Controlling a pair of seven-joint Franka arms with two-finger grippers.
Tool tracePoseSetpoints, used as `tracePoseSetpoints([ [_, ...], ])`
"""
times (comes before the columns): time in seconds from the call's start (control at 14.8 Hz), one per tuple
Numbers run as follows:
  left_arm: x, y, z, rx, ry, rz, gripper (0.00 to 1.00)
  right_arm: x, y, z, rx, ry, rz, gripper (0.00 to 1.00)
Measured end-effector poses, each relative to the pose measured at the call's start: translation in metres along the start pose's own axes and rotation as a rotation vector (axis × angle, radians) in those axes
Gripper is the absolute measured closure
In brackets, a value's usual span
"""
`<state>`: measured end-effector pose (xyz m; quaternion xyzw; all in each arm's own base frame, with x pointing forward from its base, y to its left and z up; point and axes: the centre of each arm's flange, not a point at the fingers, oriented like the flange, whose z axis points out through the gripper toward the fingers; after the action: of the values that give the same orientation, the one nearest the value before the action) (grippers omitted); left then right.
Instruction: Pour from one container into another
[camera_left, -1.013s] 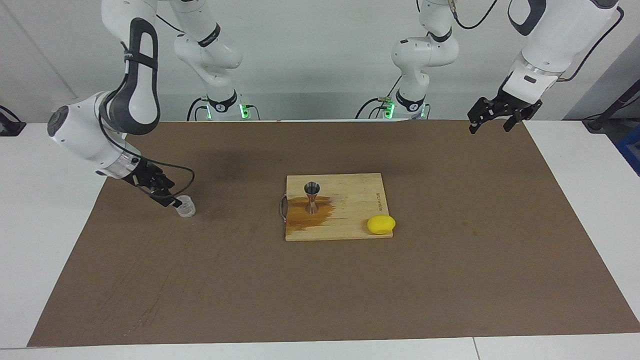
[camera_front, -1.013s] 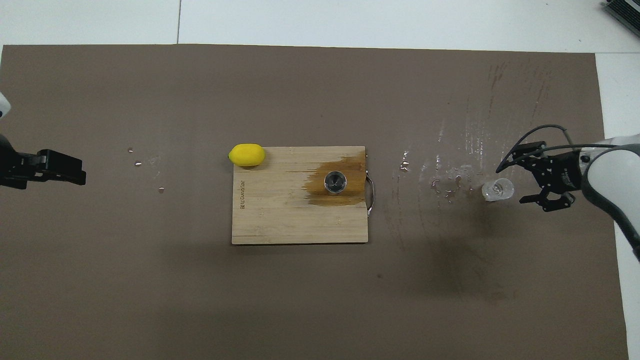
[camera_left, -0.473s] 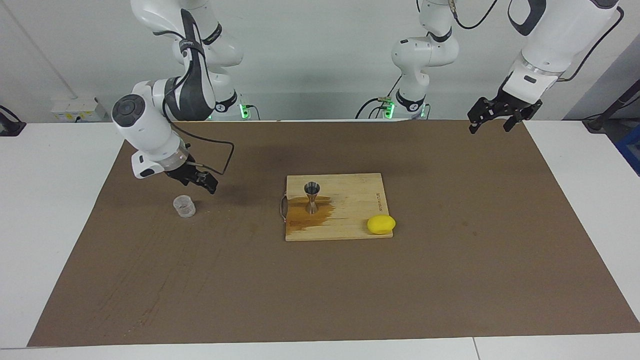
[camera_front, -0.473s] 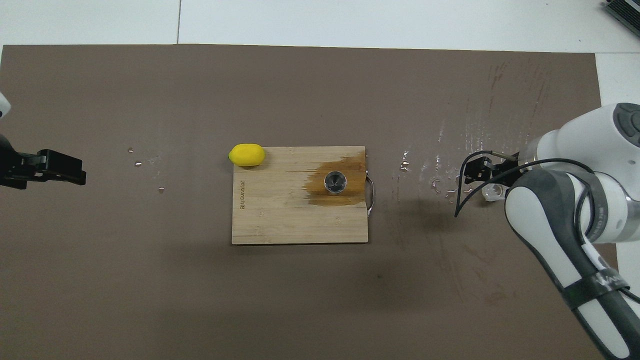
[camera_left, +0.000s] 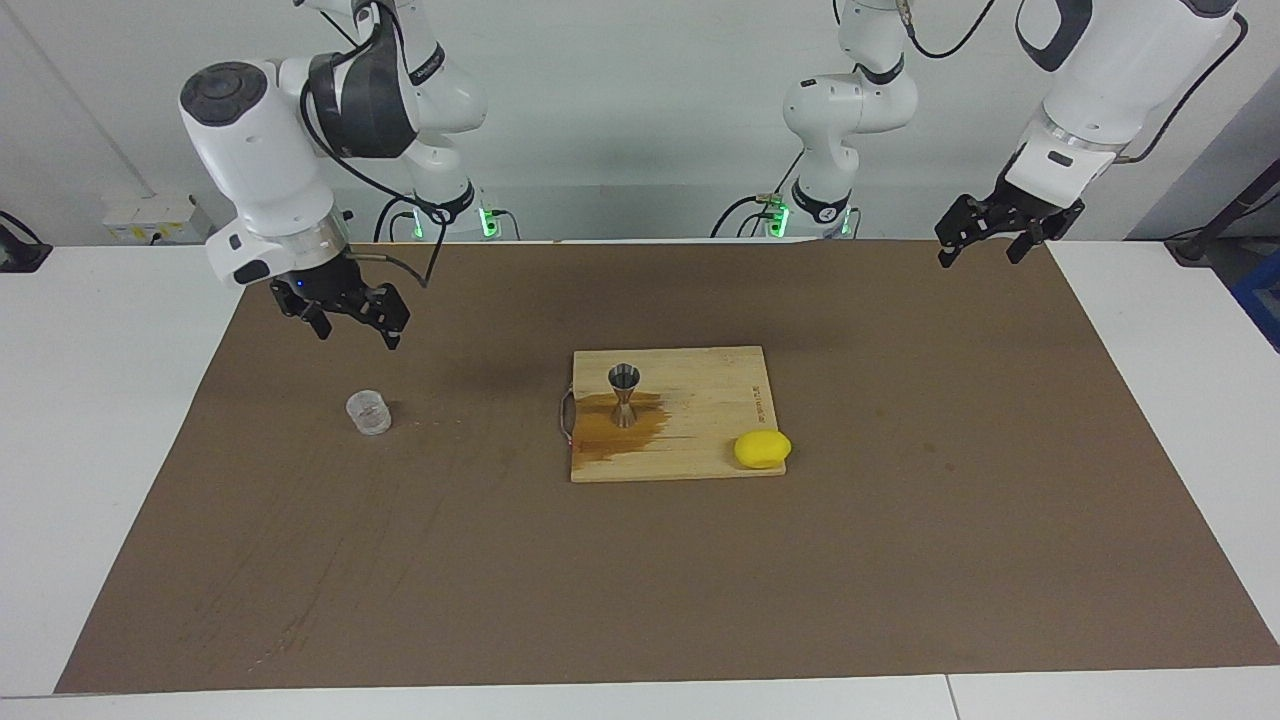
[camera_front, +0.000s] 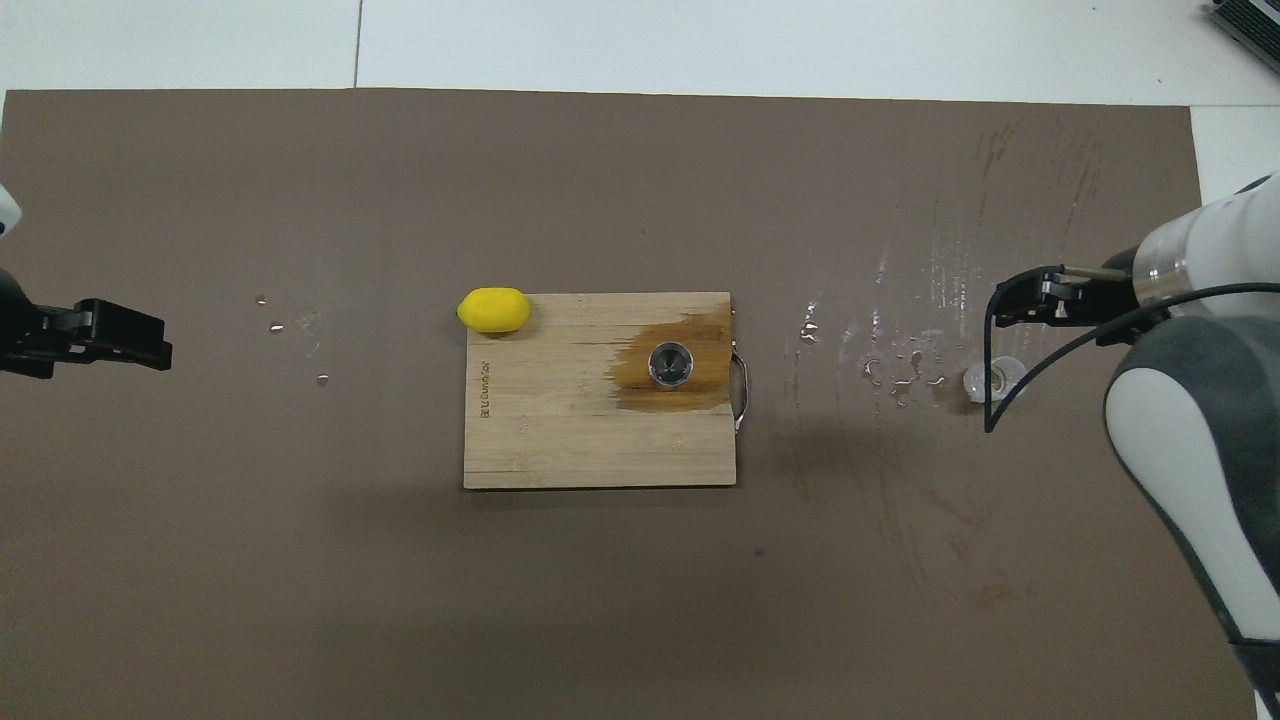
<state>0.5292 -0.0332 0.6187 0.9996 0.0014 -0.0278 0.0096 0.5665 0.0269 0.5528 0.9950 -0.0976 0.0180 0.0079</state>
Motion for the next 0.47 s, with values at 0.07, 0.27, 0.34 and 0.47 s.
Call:
tracePoseSetpoints([
  [0.07, 0.0, 0.0, 0.0, 0.0, 0.0, 0.0, 0.0, 0.0, 0.001, -0.014, 0.0, 0.002, -0.003, 0.0],
  [0.27, 0.0, 0.0, 0.0, 0.0, 0.0, 0.0, 0.0, -0.004, 0.003, -0.044, -0.006, -0.021, -0.003, 0.0],
  [0.34, 0.0, 0.0, 0.0, 0.0, 0.0, 0.0, 0.0, -0.006, 0.004, -0.05, -0.01, -0.034, -0.003, 0.0],
  [0.47, 0.0, 0.0, 0.0, 0.0, 0.0, 0.0, 0.0, -0.01, 0.004, -0.055, -0.017, -0.062, -0.006, 0.0],
])
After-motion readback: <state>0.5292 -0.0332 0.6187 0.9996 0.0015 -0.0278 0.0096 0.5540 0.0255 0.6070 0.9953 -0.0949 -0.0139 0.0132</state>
